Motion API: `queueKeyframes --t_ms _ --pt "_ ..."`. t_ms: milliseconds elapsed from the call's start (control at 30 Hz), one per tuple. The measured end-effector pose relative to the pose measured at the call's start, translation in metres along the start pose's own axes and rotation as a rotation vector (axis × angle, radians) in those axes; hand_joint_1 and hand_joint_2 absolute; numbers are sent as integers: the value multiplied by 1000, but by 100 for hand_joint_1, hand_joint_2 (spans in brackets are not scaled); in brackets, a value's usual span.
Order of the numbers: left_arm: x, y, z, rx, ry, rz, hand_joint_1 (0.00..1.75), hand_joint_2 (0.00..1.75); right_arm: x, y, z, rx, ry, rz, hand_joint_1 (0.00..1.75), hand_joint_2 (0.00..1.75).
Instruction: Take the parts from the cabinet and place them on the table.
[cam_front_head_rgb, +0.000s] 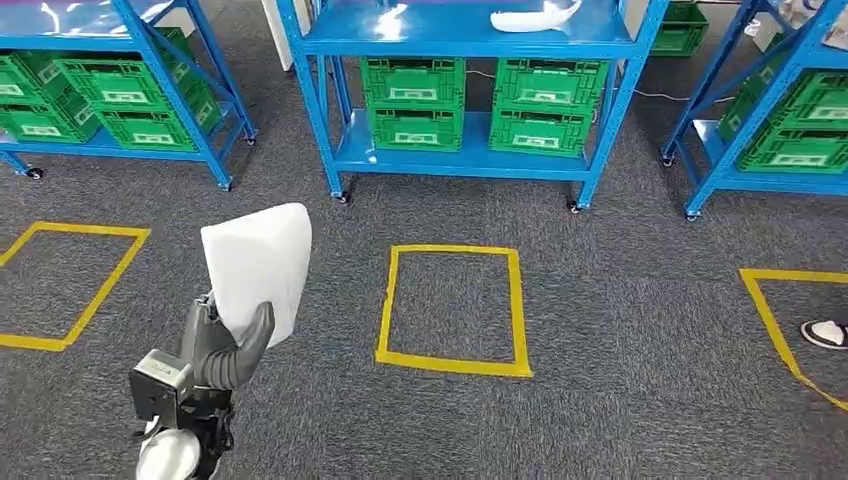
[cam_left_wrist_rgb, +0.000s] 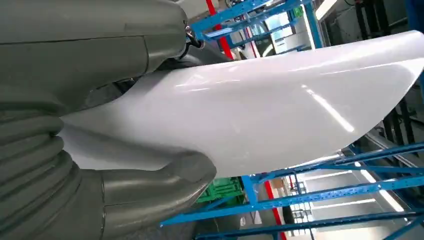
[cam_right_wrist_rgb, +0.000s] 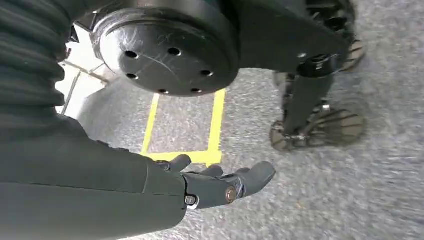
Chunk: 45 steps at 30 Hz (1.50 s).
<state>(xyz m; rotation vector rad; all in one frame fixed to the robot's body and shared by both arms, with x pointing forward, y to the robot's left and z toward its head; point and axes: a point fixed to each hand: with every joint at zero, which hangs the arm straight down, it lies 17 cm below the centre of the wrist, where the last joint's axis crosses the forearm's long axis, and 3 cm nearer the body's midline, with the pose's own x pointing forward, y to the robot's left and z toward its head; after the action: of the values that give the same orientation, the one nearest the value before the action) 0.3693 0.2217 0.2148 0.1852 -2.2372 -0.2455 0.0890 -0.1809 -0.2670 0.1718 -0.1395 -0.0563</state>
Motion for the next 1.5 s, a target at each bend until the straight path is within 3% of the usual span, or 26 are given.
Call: queueKeyframes --t_ms 1067,1500 --pt "-1 35 -3 47 -24 -64 175 175 -8 0 0 10 -1 44 0 175" --pt "45 74 -23 73 -177 -290 175 175 -9 3 1 23 0 54 0 175"
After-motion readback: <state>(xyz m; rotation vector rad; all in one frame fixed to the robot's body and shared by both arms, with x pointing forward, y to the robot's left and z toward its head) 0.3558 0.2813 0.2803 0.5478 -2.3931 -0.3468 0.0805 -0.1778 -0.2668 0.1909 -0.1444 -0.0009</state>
